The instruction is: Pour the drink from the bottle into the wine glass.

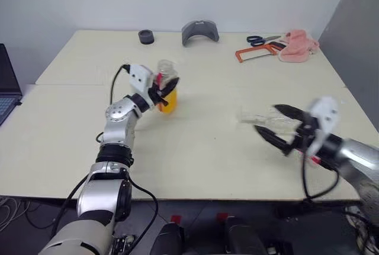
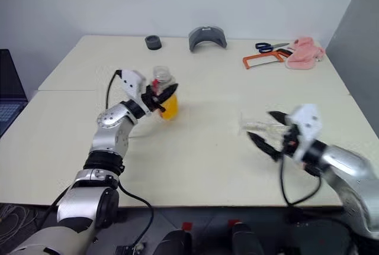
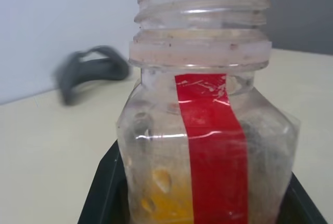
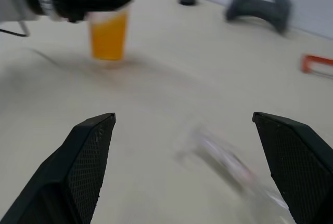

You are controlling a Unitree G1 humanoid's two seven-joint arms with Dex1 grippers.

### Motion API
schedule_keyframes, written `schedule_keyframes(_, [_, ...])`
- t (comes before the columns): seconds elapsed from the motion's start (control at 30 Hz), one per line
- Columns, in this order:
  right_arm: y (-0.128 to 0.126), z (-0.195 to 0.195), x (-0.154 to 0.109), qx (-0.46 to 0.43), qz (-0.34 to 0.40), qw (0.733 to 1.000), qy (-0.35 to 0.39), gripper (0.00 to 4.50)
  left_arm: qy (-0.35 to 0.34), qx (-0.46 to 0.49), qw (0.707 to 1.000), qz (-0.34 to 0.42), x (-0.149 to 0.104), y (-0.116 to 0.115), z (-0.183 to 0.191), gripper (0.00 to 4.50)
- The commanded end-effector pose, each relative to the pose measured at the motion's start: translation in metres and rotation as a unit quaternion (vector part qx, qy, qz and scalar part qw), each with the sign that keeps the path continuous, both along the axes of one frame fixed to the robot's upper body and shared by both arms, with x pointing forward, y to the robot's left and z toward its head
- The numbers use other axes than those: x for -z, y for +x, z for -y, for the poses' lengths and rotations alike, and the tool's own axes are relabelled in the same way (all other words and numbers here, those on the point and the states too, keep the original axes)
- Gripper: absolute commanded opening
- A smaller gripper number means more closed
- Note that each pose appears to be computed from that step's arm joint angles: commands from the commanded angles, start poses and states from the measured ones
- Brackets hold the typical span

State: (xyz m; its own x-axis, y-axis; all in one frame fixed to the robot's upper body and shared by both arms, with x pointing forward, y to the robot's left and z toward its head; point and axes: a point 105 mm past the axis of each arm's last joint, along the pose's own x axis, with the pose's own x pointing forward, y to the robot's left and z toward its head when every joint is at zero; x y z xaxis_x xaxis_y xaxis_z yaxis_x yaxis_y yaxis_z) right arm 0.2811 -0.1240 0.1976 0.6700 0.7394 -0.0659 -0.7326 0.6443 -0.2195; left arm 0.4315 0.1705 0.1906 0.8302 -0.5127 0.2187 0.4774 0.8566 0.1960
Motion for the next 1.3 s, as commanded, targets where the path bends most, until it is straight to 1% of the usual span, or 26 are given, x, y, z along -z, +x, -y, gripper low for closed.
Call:
schedule_keyframes(0.03, [0.013, -0.042, -0.003, -0.046, 0.009, 0.999, -0.01, 4.5, -0.021, -0.081, 0.996, 0.044, -0.024, 0.005, -0.029, 1.56])
schedule_keyframes(0.17, [0.028, -0.086, -0.008, -0.091, 0.023, 0.995, -0.02, 4.5, -0.048, -0.153, 0.986, 0.048, -0.027, 0.008, -0.06, 1.56])
schedule_keyframes(0.3, [0.04, -0.11, -0.01, -0.108, 0.033, 0.993, -0.033, 4.5, -0.064, -0.189, 0.979, 0.049, -0.025, 0.008, -0.076, 1.56])
schedule_keyframes(0.43, [0.043, -0.121, -0.008, -0.126, 0.038, 0.99, -0.049, 4.5, -0.089, -0.201, 0.974, 0.056, -0.024, 0.006, -0.083, 1.56])
schedule_keyframes(0.67, [0.039, -0.13, -0.007, -0.142, 0.038, 0.988, -0.047, 4.5, -0.09, -0.201, 0.974, 0.06, -0.011, 0.002, -0.083, 1.56])
schedule_keyframes(0.73, [0.036, -0.13, -0.005, -0.146, 0.034, 0.988, -0.048, 4.5, -0.089, -0.192, 0.976, 0.057, -0.005, 0.001, -0.079, 2.27])
schedule_keyframes(0.77, [0.036, -0.13, -0.004, -0.147, 0.033, 0.987, -0.048, 4.5, -0.091, -0.188, 0.976, 0.056, -0.004, 0.001, -0.077, 2.49])
schedule_keyframes(0.97, [0.031, -0.129, -0.003, -0.154, 0.026, 0.986, -0.051, 4.5, -0.092, -0.184, 0.977, 0.048, 0.007, -0.002, -0.074, 4.44])
schedule_keyframes(1.17, [0.024, -0.126, 0.0, -0.161, 0.015, 0.985, -0.055, 4.5, -0.083, -0.202, 0.975, 0.039, 0.02, -0.009, -0.079, 4.48])
schedule_keyframes(1.3, [0.02, -0.122, 0.005, -0.16, 0.001, 0.986, -0.053, 4.5, -0.074, -0.225, 0.971, 0.023, 0.034, -0.016, -0.088, 4.48])
